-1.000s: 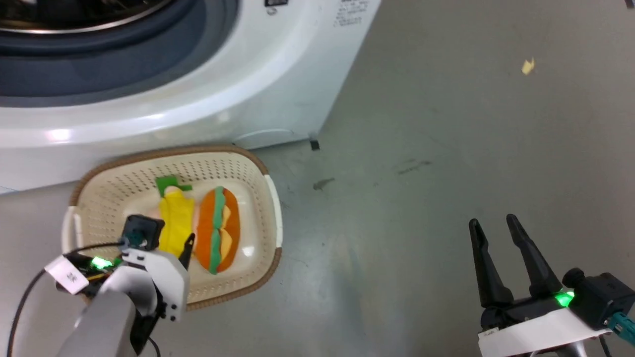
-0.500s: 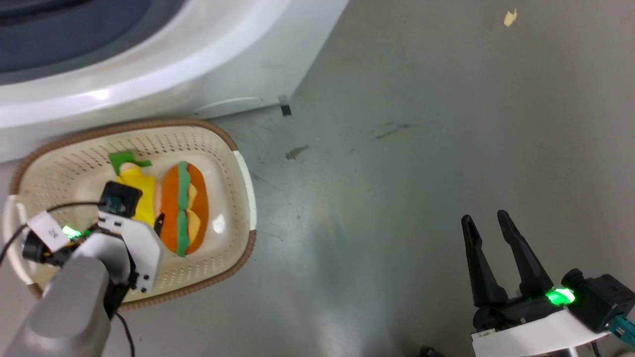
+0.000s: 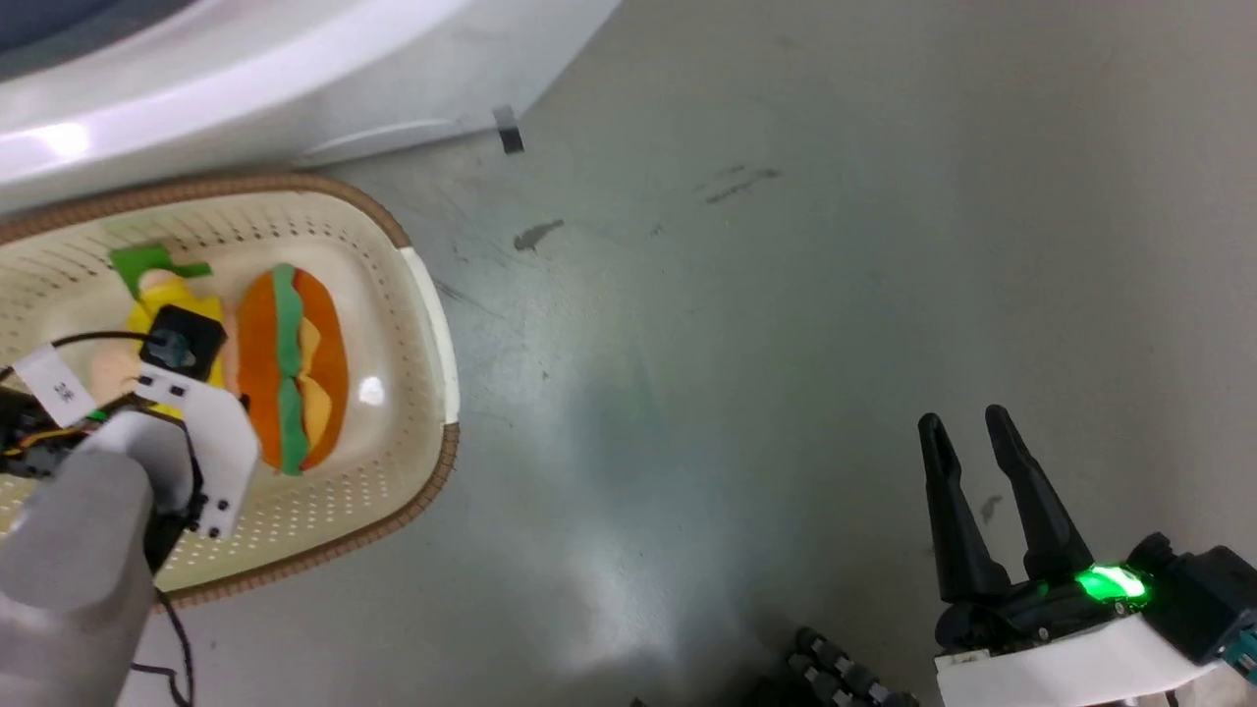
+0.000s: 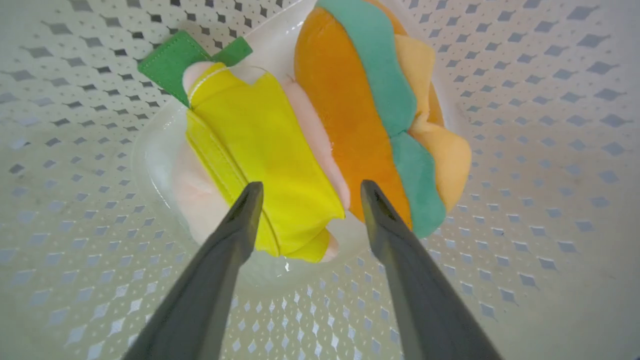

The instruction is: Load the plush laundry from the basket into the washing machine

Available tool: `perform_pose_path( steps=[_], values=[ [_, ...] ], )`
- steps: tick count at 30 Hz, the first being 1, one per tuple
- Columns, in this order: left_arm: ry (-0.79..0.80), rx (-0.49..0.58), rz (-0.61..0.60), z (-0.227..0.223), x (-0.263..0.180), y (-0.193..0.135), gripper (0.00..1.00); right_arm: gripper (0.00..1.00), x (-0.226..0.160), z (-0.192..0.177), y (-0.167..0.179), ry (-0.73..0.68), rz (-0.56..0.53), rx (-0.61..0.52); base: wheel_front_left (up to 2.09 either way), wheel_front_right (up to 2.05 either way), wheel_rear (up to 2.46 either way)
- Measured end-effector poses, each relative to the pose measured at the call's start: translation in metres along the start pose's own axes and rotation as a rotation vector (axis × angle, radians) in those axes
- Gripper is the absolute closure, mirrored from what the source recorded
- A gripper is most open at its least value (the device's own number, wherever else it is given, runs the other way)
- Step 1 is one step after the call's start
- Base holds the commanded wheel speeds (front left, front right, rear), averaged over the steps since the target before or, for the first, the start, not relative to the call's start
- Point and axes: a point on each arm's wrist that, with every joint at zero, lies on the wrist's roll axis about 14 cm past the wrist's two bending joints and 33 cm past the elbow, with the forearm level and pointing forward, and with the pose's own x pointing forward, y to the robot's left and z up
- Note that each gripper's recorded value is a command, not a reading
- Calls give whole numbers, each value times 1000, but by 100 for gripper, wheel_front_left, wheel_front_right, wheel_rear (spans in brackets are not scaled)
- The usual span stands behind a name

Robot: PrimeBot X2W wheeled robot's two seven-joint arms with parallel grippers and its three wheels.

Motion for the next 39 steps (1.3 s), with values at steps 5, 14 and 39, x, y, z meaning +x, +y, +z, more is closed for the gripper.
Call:
perform_pose_path(
  steps=[5,14,39],
  values=[
    [15,14,9,-2,19,6,0,0,2,-4,-7,5,-36,54,0,0,0],
    [95,30,-7,-19,50,11,0,0,3,-9,-22,4,-105,111,0,0,0],
    [-130,-82,-34,27,-33,-26,100,0,-13,58,-31,-211,-72,53,0,0,0]
  ],
)
